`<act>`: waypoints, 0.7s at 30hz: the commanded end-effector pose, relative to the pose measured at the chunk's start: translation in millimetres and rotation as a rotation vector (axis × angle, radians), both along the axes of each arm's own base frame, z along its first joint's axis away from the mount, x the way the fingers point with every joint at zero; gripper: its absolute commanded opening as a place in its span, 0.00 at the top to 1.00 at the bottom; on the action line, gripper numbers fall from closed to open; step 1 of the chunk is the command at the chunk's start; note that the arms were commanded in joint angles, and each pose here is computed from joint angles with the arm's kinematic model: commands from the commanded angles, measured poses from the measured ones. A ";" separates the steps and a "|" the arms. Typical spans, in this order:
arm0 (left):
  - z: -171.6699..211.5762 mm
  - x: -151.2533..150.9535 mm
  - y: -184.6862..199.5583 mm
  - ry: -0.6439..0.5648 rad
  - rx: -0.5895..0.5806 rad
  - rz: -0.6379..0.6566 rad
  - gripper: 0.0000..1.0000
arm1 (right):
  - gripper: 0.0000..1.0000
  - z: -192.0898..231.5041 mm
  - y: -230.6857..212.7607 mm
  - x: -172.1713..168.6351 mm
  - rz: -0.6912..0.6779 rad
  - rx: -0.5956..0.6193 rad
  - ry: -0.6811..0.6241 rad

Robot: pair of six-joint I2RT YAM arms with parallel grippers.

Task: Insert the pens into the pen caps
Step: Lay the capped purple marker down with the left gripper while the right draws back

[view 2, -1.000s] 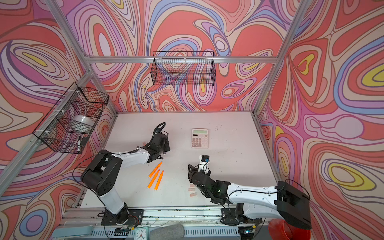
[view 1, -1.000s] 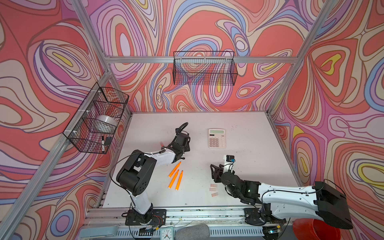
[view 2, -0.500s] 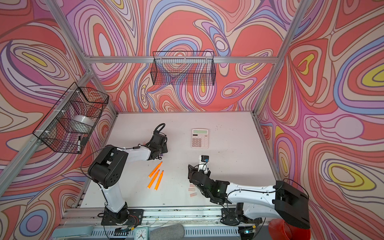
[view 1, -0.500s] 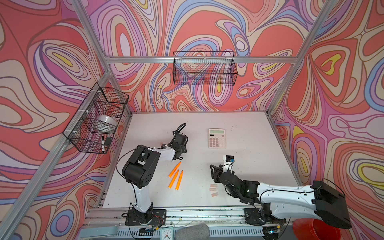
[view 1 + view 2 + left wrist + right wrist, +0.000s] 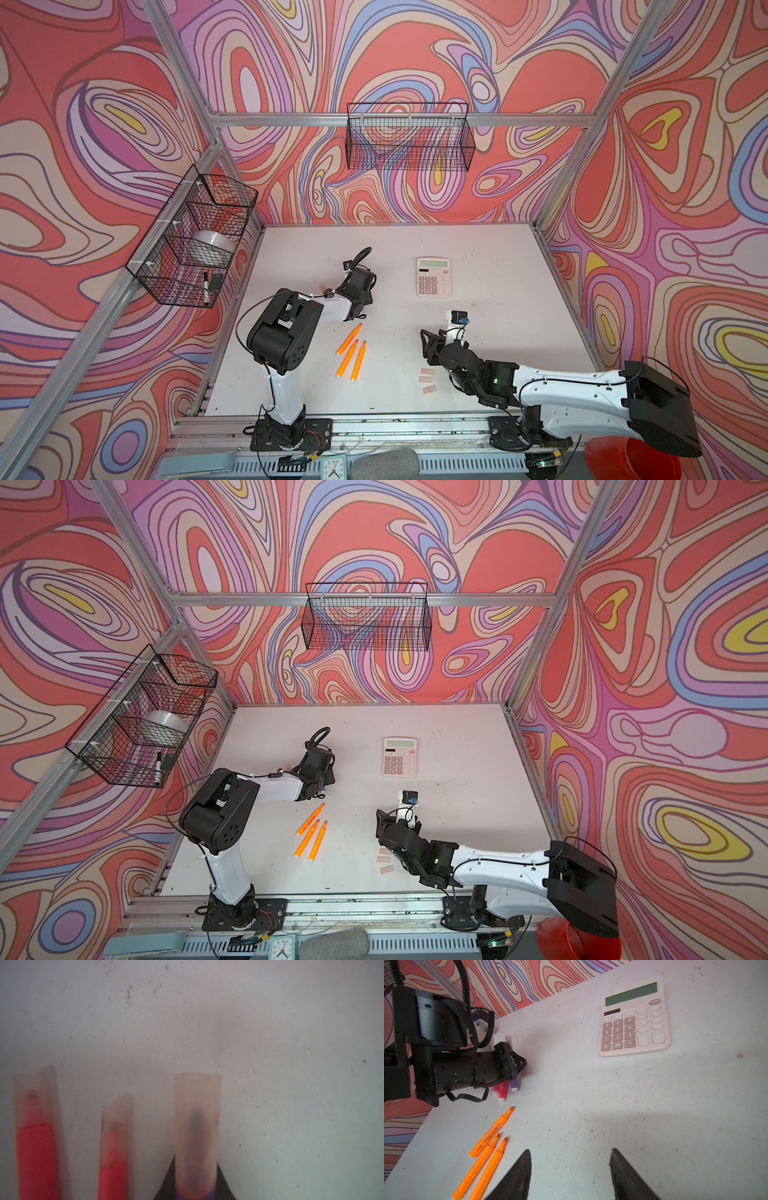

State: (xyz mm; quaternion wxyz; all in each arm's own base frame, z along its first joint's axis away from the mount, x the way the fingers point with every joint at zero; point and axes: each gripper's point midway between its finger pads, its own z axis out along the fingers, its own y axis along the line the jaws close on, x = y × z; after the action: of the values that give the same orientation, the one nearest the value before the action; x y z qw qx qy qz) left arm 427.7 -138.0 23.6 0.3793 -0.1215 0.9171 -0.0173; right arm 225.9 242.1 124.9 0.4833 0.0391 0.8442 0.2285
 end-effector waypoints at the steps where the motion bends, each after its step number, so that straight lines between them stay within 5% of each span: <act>1: -26.9 -16.1 16.9 0.083 0.053 0.033 0.82 | 0.38 -1.4 0.8 2.0 -0.007 0.002 0.007; 21: -28.0 -15.5 19.0 0.070 0.059 0.038 0.74 | 0.37 -1.8 1.8 2.5 -0.006 0.002 0.009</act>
State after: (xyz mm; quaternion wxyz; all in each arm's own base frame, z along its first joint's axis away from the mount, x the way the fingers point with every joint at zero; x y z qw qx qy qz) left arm 428.1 -132.8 23.8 0.3886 -0.1269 0.9126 -0.0069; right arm 225.8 243.1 120.1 0.4793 0.0360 0.8477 0.2246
